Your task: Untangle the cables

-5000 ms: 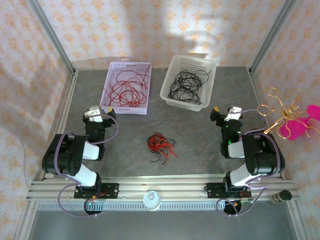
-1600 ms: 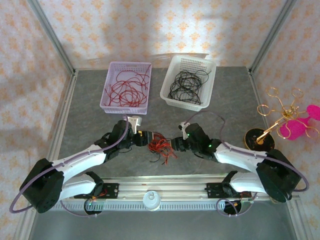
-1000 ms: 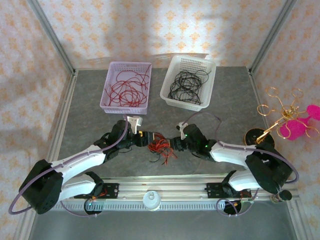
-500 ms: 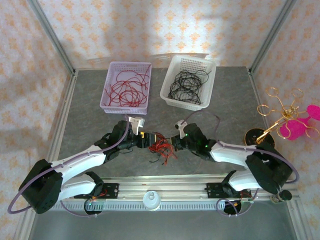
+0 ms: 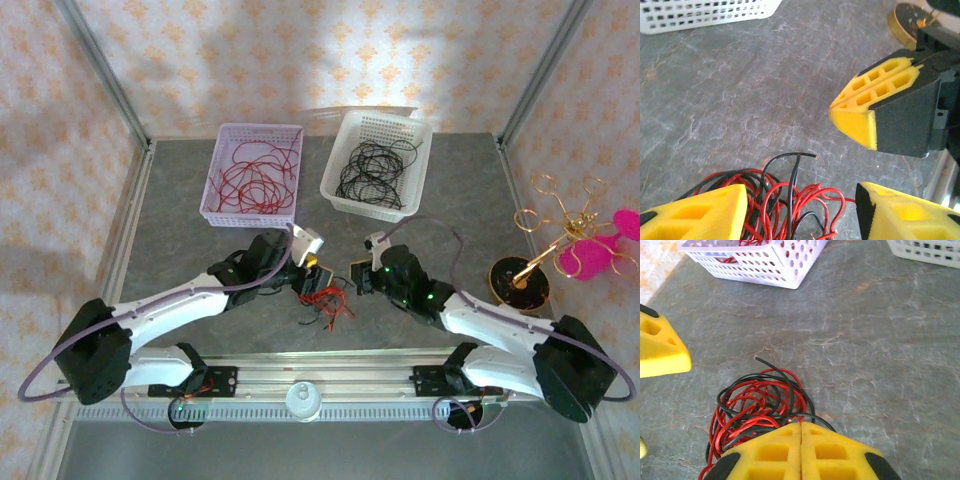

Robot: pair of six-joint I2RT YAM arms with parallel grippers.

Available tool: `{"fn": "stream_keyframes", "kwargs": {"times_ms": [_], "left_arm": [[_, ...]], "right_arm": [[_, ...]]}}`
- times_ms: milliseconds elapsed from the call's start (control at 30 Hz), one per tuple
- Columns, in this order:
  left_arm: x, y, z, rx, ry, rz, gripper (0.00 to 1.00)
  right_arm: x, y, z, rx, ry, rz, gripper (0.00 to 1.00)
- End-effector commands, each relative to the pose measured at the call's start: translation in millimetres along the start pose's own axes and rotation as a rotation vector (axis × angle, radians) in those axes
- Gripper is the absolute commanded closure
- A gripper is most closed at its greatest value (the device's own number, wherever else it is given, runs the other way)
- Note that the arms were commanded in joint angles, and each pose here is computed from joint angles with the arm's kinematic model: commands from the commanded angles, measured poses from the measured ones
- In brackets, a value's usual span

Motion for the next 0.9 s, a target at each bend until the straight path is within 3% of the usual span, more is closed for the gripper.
{"fn": "stream_keyframes", "kwargs": {"times_ms": [0,300,600,767,867], "left_arm": [[1,-1,-11,0.064,0.097,-0.135,0.41],[-10,4,-44,0.086,0.302,-0.172,0.41],[-18,0,-60,0.072,0.385,-0.182,0.42],[-23,3,-66,0.095,0.416,-0.197,0.54],[-21,3,-66,0.107,0.402,-0.203,0.73]], "right_arm": [[0,-11,12,-0.062,-0.053,-0.081,0.92],[0,-18,19,-0.082,-0.078,-0.1,0.9],[-1,-21,18,-0.087,-0.087,-0.11,0.9],[0,-21,18,-0.091,-0.091,-0.107,0.9],[1,-20,18,-0.088,-0.093,-0.105,0.9]]}}
Point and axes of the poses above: each hand's point on the last joint's axis, 136 mm out from that joint toward the fingers, its own z axis back along the fingers, its own y axis along the line the jaws close on, x = y × z, the point moved 8 cm from there along z, back along the fingers, and after that the axes turned 9 degrees about -z, right-handed, at the moved point
